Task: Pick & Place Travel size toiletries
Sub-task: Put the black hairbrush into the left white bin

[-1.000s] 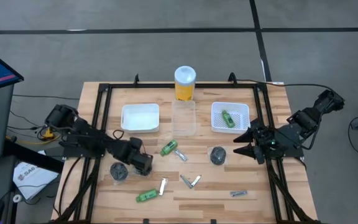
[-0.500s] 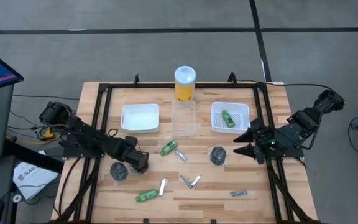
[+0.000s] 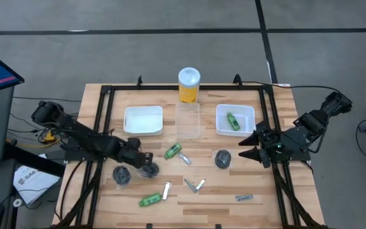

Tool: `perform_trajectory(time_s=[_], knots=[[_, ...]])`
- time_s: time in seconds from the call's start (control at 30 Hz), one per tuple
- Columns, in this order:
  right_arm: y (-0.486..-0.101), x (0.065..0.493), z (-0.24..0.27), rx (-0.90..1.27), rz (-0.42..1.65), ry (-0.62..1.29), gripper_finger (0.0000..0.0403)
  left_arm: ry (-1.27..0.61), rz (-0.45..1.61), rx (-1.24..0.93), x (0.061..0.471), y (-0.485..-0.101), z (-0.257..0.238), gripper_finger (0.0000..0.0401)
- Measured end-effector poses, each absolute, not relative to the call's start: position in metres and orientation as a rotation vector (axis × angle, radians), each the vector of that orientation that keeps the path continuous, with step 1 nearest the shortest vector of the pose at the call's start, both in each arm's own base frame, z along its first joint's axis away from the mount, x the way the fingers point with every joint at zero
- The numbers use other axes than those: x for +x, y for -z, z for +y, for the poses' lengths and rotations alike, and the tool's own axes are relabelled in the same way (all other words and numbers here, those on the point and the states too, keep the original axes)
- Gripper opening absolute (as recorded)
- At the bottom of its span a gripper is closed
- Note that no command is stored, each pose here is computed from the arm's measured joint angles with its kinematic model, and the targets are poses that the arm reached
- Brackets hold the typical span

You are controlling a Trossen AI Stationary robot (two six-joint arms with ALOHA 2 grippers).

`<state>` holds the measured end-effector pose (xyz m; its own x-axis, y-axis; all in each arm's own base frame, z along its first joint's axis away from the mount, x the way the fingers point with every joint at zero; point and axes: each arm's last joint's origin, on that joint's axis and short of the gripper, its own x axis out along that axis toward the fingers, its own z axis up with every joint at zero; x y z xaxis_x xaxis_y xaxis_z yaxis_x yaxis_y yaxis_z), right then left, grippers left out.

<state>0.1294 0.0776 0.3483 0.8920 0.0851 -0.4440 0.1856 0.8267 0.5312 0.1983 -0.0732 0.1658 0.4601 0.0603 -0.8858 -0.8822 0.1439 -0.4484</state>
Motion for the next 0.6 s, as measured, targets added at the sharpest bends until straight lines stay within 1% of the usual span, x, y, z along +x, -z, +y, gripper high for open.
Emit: perform_trajectory(time_s=[0.1,0.2,0.27,0.37,0.47,0.6], knots=[[-0.348,0.129,0.078,0.601,0.473,0.055,0.0270,-0.702,0.686,-1.296,0.198,-0.189,-0.071,0.0001],[-0.348,0.129,0.078,0.600,0.473,0.055,0.0270,-0.634,0.479,-1.314,0.192,-0.214,-0.065,0.0001],[-0.348,0.129,0.078,0.600,0.473,0.055,0.0270,-0.620,0.334,-1.296,0.186,-0.229,-0.059,0.0001],[-0.348,0.129,0.078,0.599,0.474,0.055,0.0270,-0.649,0.137,-1.248,0.175,-0.248,-0.045,0.0000],[-0.348,0.129,0.078,0.600,0.473,0.055,0.0270,-0.682,0.021,-1.181,0.165,-0.263,-0.028,0.0000],[-0.348,0.129,0.078,0.600,0.473,0.056,0.0270,-0.719,-0.038,-1.043,0.163,-0.288,-0.007,0.0000]])
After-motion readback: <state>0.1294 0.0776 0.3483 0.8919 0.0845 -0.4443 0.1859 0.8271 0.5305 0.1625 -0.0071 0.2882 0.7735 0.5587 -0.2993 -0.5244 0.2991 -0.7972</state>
